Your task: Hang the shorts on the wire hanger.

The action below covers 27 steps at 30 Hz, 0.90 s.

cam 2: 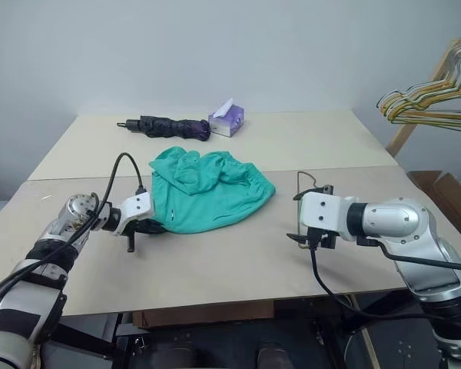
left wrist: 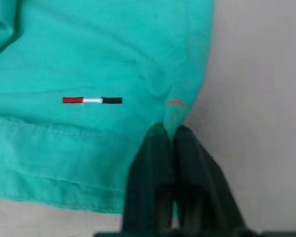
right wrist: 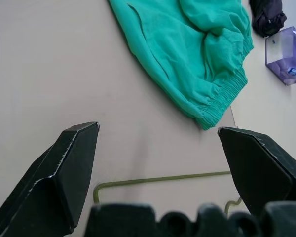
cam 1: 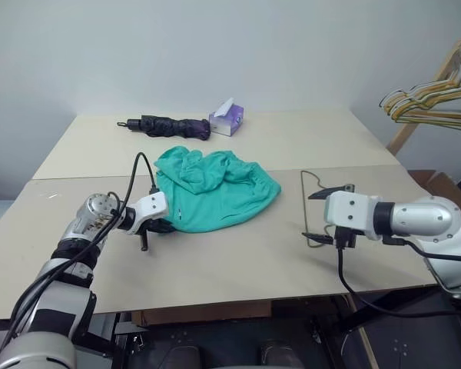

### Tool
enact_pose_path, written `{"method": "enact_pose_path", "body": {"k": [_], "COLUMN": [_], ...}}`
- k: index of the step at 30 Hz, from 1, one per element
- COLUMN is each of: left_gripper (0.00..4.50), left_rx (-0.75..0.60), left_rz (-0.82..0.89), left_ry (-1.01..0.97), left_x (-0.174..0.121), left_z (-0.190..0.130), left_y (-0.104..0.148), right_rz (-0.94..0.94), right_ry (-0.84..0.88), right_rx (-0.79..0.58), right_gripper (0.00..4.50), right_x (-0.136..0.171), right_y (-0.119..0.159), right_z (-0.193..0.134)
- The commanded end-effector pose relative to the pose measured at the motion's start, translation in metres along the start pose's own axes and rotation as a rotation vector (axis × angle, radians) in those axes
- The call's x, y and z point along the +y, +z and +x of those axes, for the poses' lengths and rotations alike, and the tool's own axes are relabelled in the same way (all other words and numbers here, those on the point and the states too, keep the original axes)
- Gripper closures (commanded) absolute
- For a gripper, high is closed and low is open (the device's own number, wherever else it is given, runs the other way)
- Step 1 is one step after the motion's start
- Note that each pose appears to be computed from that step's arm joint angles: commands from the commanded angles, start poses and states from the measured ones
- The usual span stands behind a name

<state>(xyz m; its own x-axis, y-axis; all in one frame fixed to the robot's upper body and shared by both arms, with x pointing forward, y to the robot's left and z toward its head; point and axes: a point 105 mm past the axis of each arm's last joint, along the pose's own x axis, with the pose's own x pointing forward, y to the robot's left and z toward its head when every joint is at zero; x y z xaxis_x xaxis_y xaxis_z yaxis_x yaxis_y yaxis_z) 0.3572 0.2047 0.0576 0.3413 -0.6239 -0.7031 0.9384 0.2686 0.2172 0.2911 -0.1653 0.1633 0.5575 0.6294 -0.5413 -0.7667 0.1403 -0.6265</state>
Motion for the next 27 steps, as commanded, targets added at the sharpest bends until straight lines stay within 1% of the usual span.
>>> {"method": "enact_pose_path", "body": {"k": [1, 3, 6, 8, 12, 16, 19, 26, 27], "left_gripper": [4.49, 4.49, 4.49, 4.49, 4.49, 4.49, 4.49, 4.49, 4.50], "left_rx": [0.008, 0.001, -0.013, -0.008, 0.002, 0.018, 0.043, 0.045, 0.050], "left_rz": [0.064, 0.095, 0.132, 0.153, 0.167, 0.173, 0.171, 0.150, 0.149], "left_ry": [0.021, 0.024, -0.029, -0.046, -0.051, -0.046, -0.039, -0.005, -0.004], "left_x": [0.006, 0.005, -0.003, -0.009, -0.017, -0.024, -0.028, -0.030, -0.030], "left_z": [-0.012, -0.018, -0.037, -0.050, -0.071, -0.091, -0.105, -0.120, -0.121], "left_y": [0.004, 0.008, 0.014, 0.016, 0.020, 0.024, 0.025, 0.030, 0.029], "right_rz": [-0.045, -0.073, -0.186, -0.236, -0.321, -0.389, -0.422, -0.484, -0.464], "right_ry": [-0.025, -0.028, -0.038, -0.039, -0.045, -0.042, -0.075, -0.114, -0.121], "right_rx": [-0.019, -0.014, 0.037, 0.041, 0.061, 0.038, 0.020, -0.030, -0.032], "right_gripper": [0.00, 0.00, 0.00, 0.00, 0.00, 0.00, 0.00, 0.00, 0.18], "right_x": [-0.007, -0.008, -0.011, -0.013, -0.015, -0.008, -0.010, -0.008, -0.009], "right_y": [0.010, 0.010, 0.007, 0.008, 0.000, -0.009, -0.010, -0.007, -0.007], "right_z": [0.009, 0.019, 0.038, 0.049, 0.071, 0.096, 0.112, 0.133, 0.136]}}
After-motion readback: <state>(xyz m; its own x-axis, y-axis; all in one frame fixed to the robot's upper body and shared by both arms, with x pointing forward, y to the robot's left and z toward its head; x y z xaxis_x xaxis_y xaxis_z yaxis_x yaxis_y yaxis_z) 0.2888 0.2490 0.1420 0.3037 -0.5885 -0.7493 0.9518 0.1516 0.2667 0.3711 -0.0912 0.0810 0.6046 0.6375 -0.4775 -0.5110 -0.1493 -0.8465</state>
